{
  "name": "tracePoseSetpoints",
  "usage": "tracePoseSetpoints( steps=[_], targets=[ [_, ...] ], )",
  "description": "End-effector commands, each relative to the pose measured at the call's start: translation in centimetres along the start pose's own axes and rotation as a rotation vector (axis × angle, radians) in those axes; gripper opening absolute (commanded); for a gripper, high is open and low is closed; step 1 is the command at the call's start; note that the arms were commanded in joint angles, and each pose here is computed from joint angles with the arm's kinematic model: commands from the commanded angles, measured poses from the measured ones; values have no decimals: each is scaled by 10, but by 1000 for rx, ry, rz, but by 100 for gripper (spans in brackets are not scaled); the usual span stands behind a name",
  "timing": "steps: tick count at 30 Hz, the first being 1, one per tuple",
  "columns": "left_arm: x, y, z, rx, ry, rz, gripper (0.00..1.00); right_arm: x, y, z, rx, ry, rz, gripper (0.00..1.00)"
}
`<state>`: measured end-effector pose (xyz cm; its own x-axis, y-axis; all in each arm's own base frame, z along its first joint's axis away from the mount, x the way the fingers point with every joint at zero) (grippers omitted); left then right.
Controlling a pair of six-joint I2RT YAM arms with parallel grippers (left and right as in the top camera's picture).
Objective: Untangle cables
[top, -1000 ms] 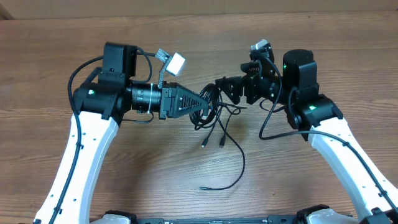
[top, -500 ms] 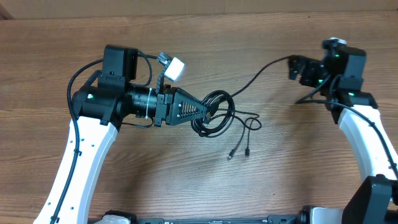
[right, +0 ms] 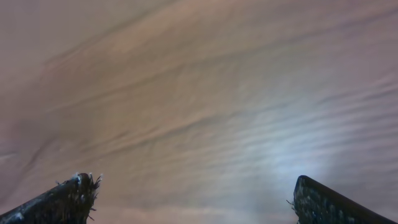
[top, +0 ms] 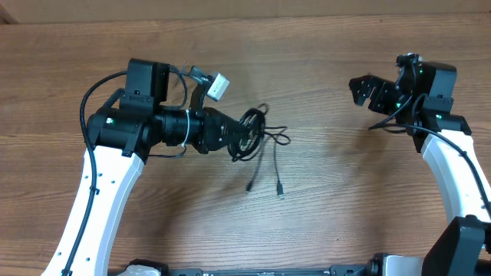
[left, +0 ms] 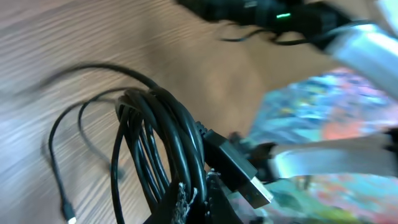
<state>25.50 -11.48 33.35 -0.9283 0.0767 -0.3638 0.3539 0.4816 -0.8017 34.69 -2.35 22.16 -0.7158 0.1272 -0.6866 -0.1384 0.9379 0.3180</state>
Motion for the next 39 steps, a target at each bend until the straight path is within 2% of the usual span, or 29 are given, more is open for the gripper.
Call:
tracePoseSetpoints(
  steps=[1, 5, 13, 17, 22, 24, 29, 34, 39],
  targets=[
    [2, 3, -7, -166, -33, -6, 5, 0, 20, -14, -177, 2, -3, 100],
    [9, 10, -8, -253, -8, -55, 5, 5, 34, -23, -330, 37, 18, 100],
    [12, 14, -10, -311, 2, -68, 6, 23, 72, -30, -601, 164, 50, 100],
    [19, 12, -10, -281, 67, 54, 4, 34, 101, -26, -695, 208, -96, 100],
    [31, 3, -9, -129, 145, 224, 4, 42, 131, -22, -773, 219, -234, 100],
    [34, -1, -9, -65, 159, 287, 4, 42, 137, -21, -787, 209, -258, 100],
    [36, -8, -9, 29, 156, 319, 4, 39, 139, -20, -793, 183, -283, 100],
    [37, -13, -9, 97, 146, 327, 4, 37, 148, -30, -1005, 32, -516, 100],
    [39, -11, -11, 69, 158, 303, 4, 33, 149, -30, -1017, -73, -671, 97]
  ],
)
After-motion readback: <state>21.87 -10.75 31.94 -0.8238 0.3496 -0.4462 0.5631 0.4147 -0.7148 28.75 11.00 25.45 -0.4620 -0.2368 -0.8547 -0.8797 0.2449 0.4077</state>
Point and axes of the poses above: each gripper's point midway between its finger pads, its own z axis out along the fingers, its own y axis along the line the jaws close on, x = y × z, the point moved 10 cm from there along -z, back along the fingers, and after that the axes turned 12 degrees about -z, right-handed, at the moved point
